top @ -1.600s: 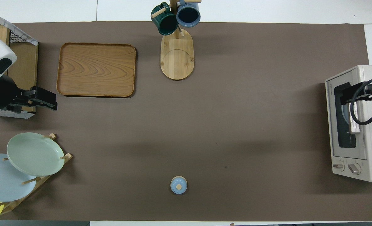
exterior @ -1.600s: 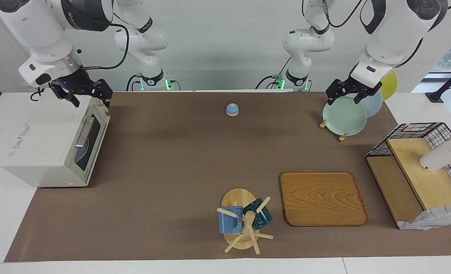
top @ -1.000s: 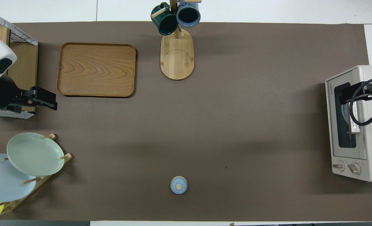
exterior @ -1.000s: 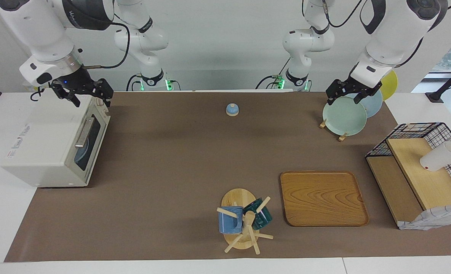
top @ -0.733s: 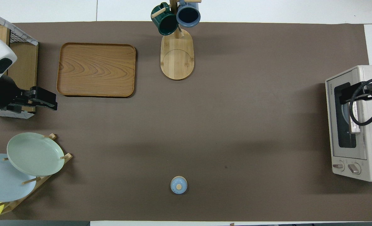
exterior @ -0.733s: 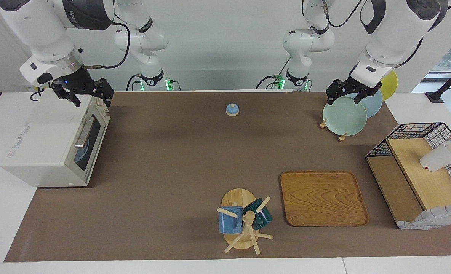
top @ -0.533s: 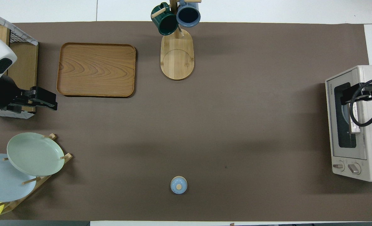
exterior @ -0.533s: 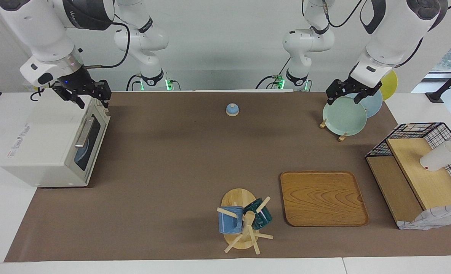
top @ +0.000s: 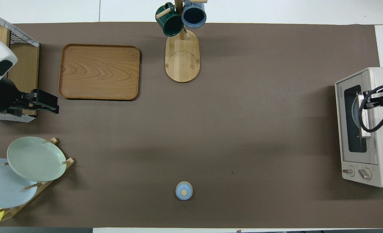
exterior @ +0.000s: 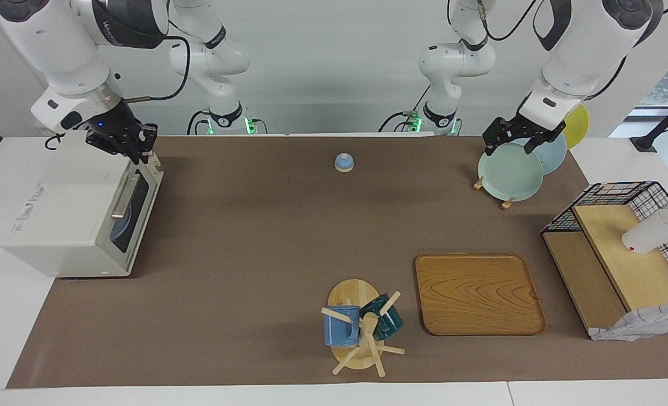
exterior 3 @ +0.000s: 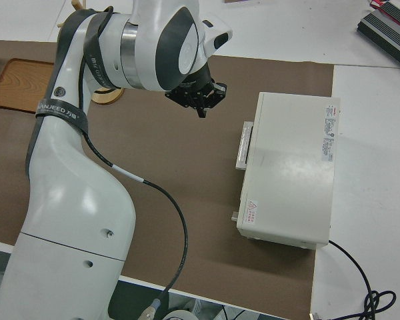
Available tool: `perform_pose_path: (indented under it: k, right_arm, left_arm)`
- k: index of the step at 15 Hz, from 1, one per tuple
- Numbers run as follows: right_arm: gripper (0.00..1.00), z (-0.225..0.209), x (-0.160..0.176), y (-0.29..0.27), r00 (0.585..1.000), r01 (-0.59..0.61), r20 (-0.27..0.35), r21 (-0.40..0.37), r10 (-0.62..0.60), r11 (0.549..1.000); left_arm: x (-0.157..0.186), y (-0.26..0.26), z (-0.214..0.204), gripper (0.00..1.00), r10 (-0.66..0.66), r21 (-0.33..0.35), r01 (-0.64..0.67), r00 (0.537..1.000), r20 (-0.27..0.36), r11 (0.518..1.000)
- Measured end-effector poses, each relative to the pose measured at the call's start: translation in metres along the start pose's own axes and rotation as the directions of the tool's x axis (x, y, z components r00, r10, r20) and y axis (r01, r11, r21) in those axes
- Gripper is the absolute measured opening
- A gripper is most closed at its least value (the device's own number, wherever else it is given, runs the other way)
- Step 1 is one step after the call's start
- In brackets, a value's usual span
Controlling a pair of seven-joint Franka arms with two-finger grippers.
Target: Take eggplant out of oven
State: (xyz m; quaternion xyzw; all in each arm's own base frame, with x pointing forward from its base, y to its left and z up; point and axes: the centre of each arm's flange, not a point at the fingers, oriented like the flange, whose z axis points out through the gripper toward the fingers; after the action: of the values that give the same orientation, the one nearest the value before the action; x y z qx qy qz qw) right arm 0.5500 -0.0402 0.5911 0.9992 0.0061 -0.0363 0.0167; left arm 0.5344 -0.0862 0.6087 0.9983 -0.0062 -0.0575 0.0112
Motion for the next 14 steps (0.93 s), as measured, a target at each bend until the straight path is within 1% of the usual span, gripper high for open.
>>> perform_pose_path:
  k: [2, 4, 9, 11, 14]
  right_arm:
    - [0.01, 0.012, 0.001, 0.01, 0.999, -0.026, -0.028, -0.011, 0.026, 1.0]
    - [0.01, 0.027, 0.001, 0.018, 0.999, -0.038, -0.035, -0.024, 0.037, 0.999]
    - [0.01, 0.067, -0.001, 0.041, 0.997, -0.075, -0.017, -0.021, 0.075, 0.997]
    - [0.01, 0.08, -0.001, 0.05, 0.996, -0.089, -0.024, -0.022, 0.088, 0.996]
    - [0.01, 0.091, -0.005, 0.059, 0.995, -0.101, -0.008, -0.019, 0.101, 0.995]
  left_arm:
    - [0.0, 0.0, 0.0, 1.0, 0.0, 0.0, 0.0, 1.0, 0.0, 1.0]
    - [0.0, 0.0, 0.0, 1.0, 0.0, 0.0, 0.0, 1.0, 0.0, 1.0]
    - [0.0, 0.0, 0.0, 1.0, 0.0, 0.0, 0.0, 1.0, 0.0, 1.0]
    - [0.0, 0.0, 0.0, 1.0, 0.0, 0.0, 0.0, 1.0, 0.0, 1.0]
    - [0.0, 0.0, 0.0, 1.0, 0.0, 0.0, 0.0, 1.0, 0.0, 1.0]
